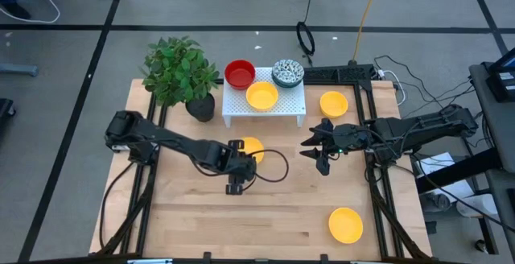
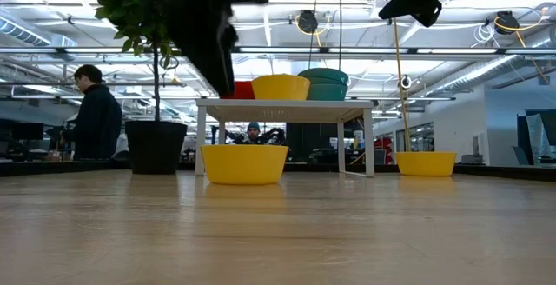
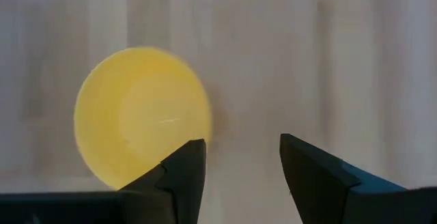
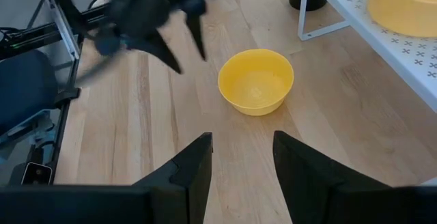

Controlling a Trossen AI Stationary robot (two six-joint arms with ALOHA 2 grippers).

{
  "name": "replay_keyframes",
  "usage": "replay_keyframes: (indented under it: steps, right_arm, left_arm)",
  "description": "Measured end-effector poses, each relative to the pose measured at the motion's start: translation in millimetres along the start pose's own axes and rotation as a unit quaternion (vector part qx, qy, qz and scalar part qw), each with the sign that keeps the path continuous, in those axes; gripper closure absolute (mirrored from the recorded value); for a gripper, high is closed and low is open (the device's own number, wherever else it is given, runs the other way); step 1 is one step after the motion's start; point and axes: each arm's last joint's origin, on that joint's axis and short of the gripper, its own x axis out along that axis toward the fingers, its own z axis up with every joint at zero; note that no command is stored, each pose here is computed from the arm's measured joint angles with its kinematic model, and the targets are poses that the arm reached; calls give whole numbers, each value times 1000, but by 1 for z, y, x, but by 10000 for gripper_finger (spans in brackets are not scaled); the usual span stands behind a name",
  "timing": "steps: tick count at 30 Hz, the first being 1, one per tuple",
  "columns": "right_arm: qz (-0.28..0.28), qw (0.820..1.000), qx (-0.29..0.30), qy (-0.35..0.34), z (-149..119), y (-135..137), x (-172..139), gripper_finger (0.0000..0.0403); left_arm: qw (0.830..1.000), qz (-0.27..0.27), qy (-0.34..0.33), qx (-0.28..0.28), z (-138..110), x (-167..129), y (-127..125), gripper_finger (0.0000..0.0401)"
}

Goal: Pick & Place Mini bowls
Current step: Stack the yellow bowl on the yellow bowl on the shelf

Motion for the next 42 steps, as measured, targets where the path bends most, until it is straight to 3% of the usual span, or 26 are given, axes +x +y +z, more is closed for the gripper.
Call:
replay_keyframes:
  steps: [7, 11, 17, 21, 27, 29, 33, 37, 42]
  right_arm:
    - [0, 1000, 0, 0, 0, 0, 0, 261]
    - [0, 1000, -2, 0, 0, 0, 0, 261]
    - [0, 1000, -17, 1, 0, 0, 0, 261]
    - [0, 1000, -27, 2, 0, 0, 0, 261]
    - [-1, 1000, -27, 2, 0, 0, 0, 261]
    - [-1, 1000, -27, 3, 0, 0, 0, 261]
    - [-2, 1000, -27, 5, -1, 0, 0, 261]
    - [-4, 1000, -26, 10, -2, -1, 0, 261]
    - [-6, 1000, -9, 14, -3, -1, 0, 261]
  left_arm:
    - [999, 32, -9, -2, -19, 36, 19, 211]
    - [999, 13, 0, -43, -28, 51, 29, 211]
    - [999, 1, 20, -47, -32, 59, 36, 230]
    - [998, 0, 27, -50, -33, 61, 37, 268]
    - [999, -23, 38, -29, -35, 61, 33, 378]
    - [999, -22, 38, -32, -35, 60, 32, 391]
    - [999, -14, 21, -24, -25, 54, 30, 387]
    - [1000, -11, -21, 6, 0, 34, 29, 395]
    - [992, 16, -89, 85, 37, -3, 33, 388]
